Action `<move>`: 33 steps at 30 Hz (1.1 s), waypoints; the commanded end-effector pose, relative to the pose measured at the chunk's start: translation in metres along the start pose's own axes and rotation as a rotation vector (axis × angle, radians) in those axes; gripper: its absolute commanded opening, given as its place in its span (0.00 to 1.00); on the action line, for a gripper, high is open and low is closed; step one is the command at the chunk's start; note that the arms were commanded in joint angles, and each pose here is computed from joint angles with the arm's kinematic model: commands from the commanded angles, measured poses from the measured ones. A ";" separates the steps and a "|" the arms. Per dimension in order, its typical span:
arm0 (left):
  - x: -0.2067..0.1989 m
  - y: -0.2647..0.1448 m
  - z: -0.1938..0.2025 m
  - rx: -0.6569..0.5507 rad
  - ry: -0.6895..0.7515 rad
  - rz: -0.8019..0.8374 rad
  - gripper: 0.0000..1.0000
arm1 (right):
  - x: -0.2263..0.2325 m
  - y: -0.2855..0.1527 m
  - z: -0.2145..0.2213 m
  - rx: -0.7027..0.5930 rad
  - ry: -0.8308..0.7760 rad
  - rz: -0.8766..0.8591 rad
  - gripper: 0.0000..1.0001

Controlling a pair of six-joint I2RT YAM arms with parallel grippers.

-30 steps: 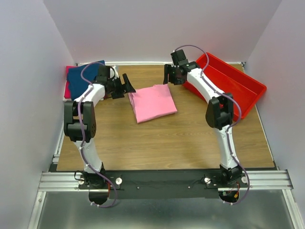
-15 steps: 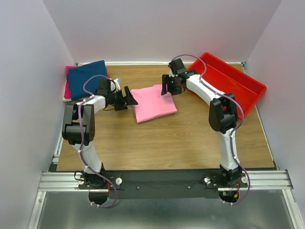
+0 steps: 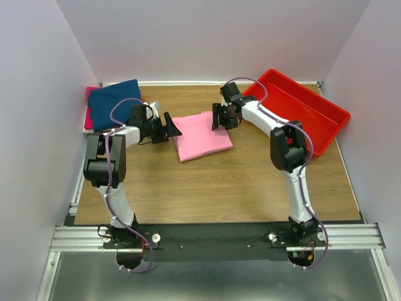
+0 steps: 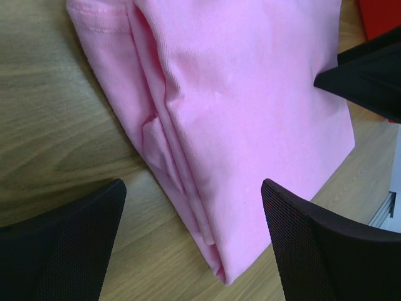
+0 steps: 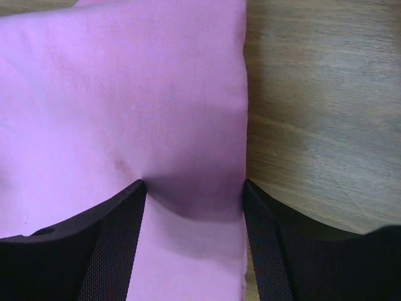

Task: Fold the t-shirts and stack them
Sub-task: Neatly place the folded tshirt to the corner

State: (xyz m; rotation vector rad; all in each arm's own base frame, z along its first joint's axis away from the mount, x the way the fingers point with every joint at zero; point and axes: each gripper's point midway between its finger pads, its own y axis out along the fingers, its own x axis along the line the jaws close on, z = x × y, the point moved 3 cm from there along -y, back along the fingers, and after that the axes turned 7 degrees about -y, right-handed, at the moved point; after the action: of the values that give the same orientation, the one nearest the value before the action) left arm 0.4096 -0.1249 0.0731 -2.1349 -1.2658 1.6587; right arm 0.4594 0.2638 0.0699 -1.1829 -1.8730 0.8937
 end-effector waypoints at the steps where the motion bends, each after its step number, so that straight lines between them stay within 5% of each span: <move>1: 0.011 0.012 0.000 -0.026 -0.015 -0.011 0.96 | 0.002 0.011 0.008 0.024 -0.010 -0.022 0.69; 13: 0.037 0.034 0.019 0.001 -0.083 -0.068 0.95 | 0.008 0.016 0.025 0.070 -0.021 -0.053 0.68; 28: 0.011 0.072 0.058 0.133 -0.063 -0.019 0.87 | 0.037 0.022 0.043 0.119 -0.053 -0.132 0.64; 31: 0.004 0.078 0.061 0.150 -0.047 -0.019 0.79 | 0.040 0.020 0.046 0.123 -0.058 -0.138 0.64; 33: 0.004 0.079 0.060 0.154 -0.044 -0.040 0.59 | 0.040 0.017 0.047 0.121 -0.064 -0.137 0.64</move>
State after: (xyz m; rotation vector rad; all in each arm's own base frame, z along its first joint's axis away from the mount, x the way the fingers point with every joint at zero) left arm 0.4345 -0.1973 0.0609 -2.3057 -1.1385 1.6163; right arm 0.4307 0.2922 0.0570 -1.0286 -1.9061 0.9233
